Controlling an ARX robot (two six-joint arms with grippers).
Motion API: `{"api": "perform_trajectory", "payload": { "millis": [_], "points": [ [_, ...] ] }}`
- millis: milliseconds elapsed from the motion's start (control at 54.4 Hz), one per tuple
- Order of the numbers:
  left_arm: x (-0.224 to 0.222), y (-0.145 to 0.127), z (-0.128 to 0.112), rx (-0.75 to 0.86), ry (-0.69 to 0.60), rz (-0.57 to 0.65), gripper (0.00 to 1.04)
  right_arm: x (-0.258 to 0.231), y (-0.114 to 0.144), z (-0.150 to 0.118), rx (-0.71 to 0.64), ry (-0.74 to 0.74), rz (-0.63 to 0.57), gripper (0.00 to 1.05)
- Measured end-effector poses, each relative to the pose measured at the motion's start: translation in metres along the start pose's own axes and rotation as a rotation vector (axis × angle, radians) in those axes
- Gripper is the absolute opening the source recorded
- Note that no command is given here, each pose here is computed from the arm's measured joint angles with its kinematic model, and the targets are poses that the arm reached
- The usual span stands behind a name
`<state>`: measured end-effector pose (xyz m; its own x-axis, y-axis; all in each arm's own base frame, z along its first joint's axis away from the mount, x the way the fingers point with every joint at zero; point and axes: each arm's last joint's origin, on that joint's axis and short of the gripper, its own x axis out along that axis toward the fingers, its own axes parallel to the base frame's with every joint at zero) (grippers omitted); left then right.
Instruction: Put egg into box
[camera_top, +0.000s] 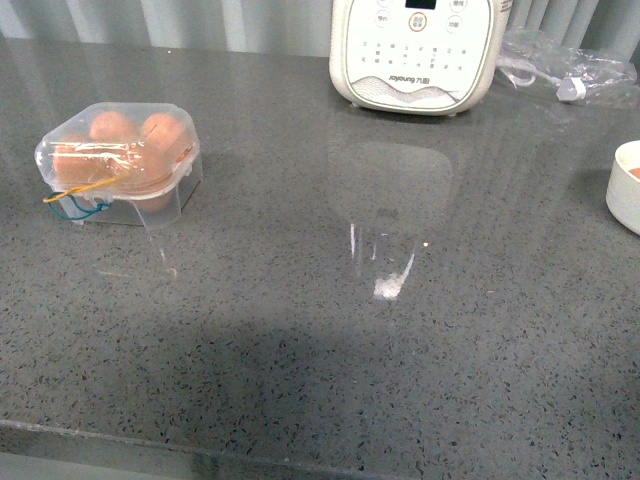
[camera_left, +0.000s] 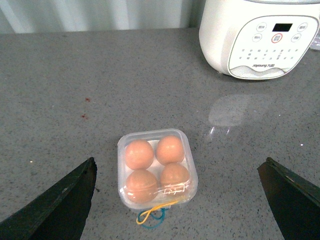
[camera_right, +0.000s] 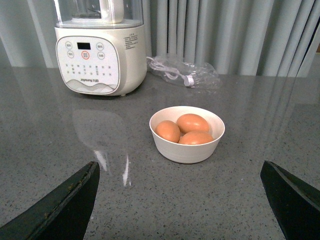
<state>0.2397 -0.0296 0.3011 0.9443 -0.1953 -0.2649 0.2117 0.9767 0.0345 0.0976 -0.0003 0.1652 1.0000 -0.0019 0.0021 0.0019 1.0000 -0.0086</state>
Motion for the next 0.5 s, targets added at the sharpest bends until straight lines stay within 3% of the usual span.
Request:
{"api": "perform_trajectory", "payload": {
  "millis": [313, 497],
  "points": [
    [-0.085, 0.025, -0.009, 0.022, -0.047, 0.041, 0.98, 0.000, 0.000, 0.000, 0.000, 0.000, 0.000, 0.97],
    [-0.104, 0.027, -0.023, 0.013, -0.040, 0.078, 0.97, 0.000, 0.000, 0.000, 0.000, 0.000, 0.000, 0.97]
  ]
}}
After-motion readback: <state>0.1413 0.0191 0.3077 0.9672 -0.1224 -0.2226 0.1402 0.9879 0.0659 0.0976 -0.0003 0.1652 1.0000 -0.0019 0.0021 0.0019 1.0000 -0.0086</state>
